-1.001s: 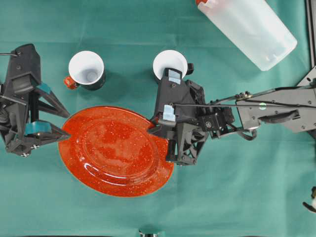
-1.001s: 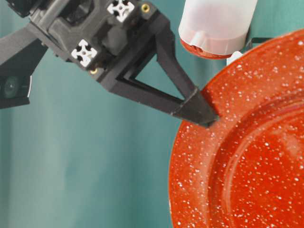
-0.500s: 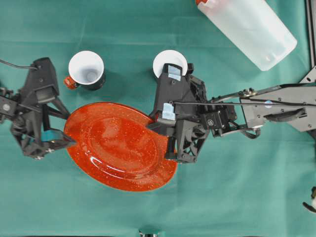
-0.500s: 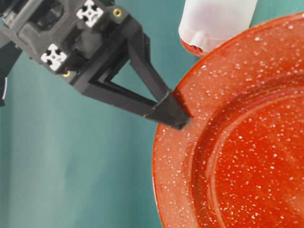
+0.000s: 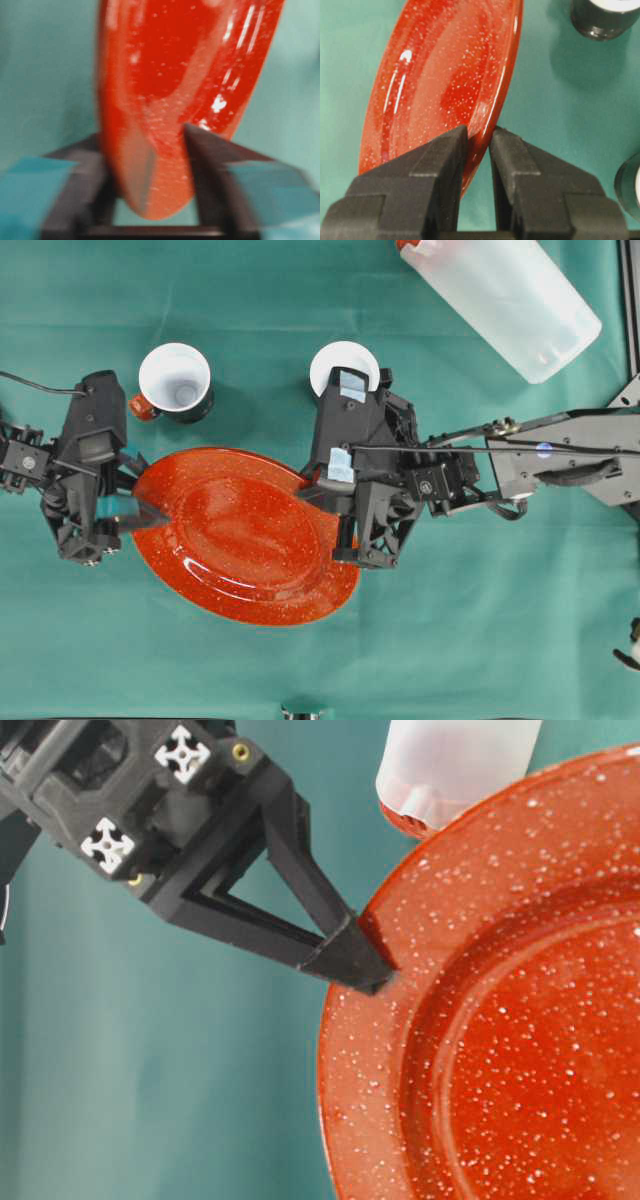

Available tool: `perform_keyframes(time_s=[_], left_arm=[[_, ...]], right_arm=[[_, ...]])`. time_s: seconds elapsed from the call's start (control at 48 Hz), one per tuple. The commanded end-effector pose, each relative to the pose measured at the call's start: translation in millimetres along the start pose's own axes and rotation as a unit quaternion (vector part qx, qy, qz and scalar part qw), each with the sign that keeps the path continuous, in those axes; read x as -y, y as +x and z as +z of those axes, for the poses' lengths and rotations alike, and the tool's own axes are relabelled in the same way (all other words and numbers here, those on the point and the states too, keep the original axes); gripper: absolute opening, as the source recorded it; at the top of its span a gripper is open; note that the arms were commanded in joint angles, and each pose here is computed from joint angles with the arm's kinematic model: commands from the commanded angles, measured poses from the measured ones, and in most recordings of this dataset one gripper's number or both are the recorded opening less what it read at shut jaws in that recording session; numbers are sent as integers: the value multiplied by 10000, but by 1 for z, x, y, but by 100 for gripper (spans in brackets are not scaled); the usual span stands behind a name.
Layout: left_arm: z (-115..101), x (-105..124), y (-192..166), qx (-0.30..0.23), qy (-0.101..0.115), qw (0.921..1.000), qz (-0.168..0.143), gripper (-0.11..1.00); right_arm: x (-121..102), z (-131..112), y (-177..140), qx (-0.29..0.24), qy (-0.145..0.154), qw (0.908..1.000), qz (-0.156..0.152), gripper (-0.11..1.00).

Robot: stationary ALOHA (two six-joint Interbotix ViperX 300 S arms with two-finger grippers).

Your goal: 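Tilt the red plate up with both grippers holding opposite rims, then lift the plate with both grippers and move it toward the mugs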

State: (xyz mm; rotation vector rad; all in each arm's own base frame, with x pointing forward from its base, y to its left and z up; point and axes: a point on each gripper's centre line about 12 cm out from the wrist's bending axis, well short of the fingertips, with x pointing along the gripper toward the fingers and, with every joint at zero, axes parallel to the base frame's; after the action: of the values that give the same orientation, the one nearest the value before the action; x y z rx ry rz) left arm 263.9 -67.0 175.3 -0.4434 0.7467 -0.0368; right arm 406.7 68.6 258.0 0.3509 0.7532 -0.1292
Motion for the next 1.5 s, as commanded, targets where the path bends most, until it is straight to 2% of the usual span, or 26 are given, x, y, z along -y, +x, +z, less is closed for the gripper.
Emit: perform_keyframes(time_s=[0.0,0.063,0.125,0.438,0.73,0.917,1.063,1.147,1.48], left_arm=[[9,6,-6,207,51,9997,-133,29],[10,7,-9,246,43,9996,-157,14],[12,8,-12,298,51,9994,-189,7],[36,21,-47,822,21,9955,-477,7],[71,31,-104,1392,-144,9881,-641,7],[94,39,-133,1758,-397,9804,-792,7],[108,41,-144,1953,-770,9737,-885,7],[113,41,-148,2019,-977,9701,-923,7],[114,42,-149,2021,-1139,9679,-970,7]], right_arm=[[-5,19,-17,294,41,9995,129,17],[-5,19,-17,296,46,9995,124,16],[-4,20,-17,300,64,9995,114,16],[-4,27,-20,391,110,9991,131,15],[-6,58,-39,801,270,9961,262,14],[-7,78,-59,1105,421,9922,390,14],[-3,87,-73,1233,639,9892,473,14],[-1,88,-79,1277,663,9884,483,14],[11,91,-99,1352,784,9869,397,14]])
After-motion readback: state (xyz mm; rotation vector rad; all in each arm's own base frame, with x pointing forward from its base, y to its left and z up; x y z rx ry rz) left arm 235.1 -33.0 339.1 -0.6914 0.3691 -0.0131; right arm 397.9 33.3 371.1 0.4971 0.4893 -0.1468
